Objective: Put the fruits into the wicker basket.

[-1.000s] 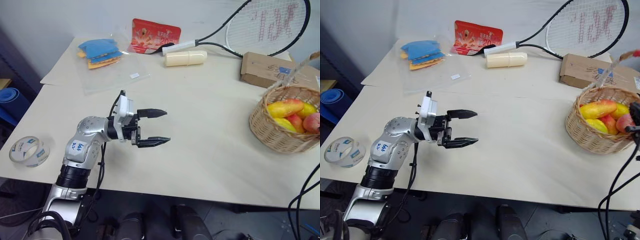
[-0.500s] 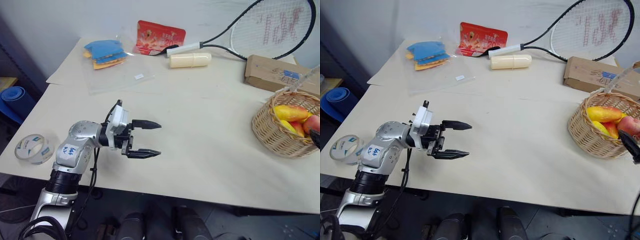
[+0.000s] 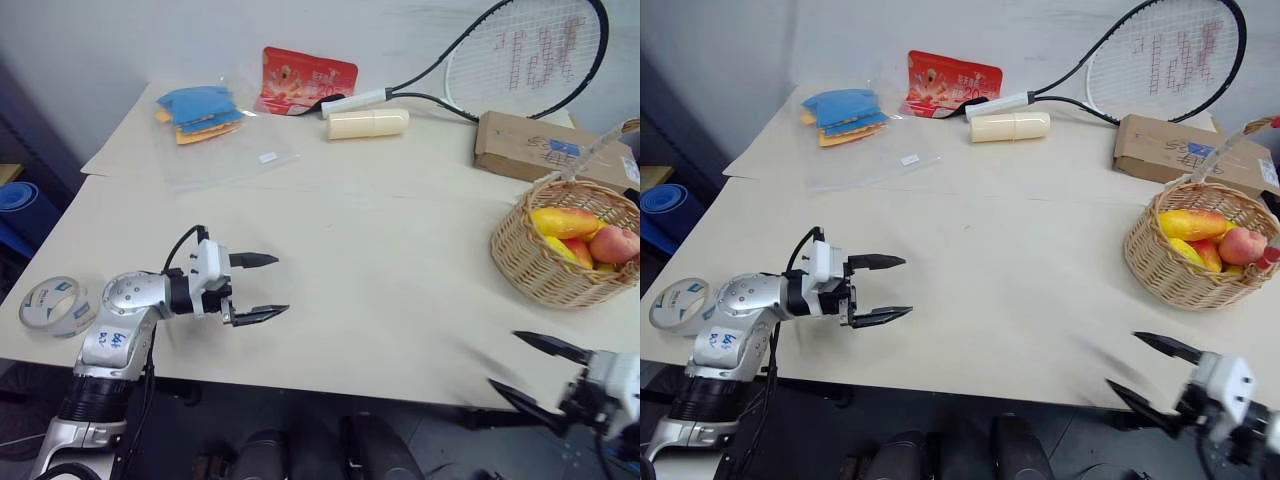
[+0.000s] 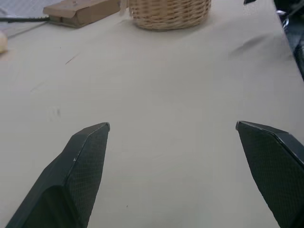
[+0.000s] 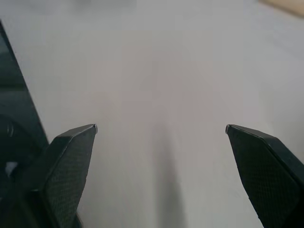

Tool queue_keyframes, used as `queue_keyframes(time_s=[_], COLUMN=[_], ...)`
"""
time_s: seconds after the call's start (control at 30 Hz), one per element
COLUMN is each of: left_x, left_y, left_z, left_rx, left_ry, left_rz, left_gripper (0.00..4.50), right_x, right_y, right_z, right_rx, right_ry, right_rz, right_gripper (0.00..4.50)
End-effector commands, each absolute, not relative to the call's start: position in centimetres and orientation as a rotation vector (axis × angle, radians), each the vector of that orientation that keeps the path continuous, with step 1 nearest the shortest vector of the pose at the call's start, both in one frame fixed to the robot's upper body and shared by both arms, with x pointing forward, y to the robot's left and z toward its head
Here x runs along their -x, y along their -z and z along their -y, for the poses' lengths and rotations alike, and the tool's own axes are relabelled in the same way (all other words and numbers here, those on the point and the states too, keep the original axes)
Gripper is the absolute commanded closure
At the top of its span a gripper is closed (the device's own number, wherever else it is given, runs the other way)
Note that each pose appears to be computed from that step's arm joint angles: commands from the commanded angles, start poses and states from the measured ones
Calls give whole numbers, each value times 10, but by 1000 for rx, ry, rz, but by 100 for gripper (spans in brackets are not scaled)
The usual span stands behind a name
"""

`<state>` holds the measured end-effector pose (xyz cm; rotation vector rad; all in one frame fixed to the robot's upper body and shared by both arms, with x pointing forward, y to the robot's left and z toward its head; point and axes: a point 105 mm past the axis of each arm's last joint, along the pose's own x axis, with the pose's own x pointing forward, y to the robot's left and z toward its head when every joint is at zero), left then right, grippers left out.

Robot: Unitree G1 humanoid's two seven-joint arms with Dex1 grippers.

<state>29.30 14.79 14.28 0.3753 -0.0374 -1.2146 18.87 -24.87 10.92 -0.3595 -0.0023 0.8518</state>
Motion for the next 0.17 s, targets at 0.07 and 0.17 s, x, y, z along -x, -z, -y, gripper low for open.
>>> queue_keyframes(time_s=[0.07, 0.17], left_x=[-295, -294], left_y=[-144, -128], left_z=[-153, -150], left_rx=[-422, -465], left_ry=[1151, 1148], left_rz=[83, 69], left_gripper=[0, 0], right_x=[-227, -254], right_y=[-114, -113], right_z=[222, 210], right_rx=[358, 360], right_ry=[-863, -851], right_rz=[158, 220], right_gripper=[2, 2])
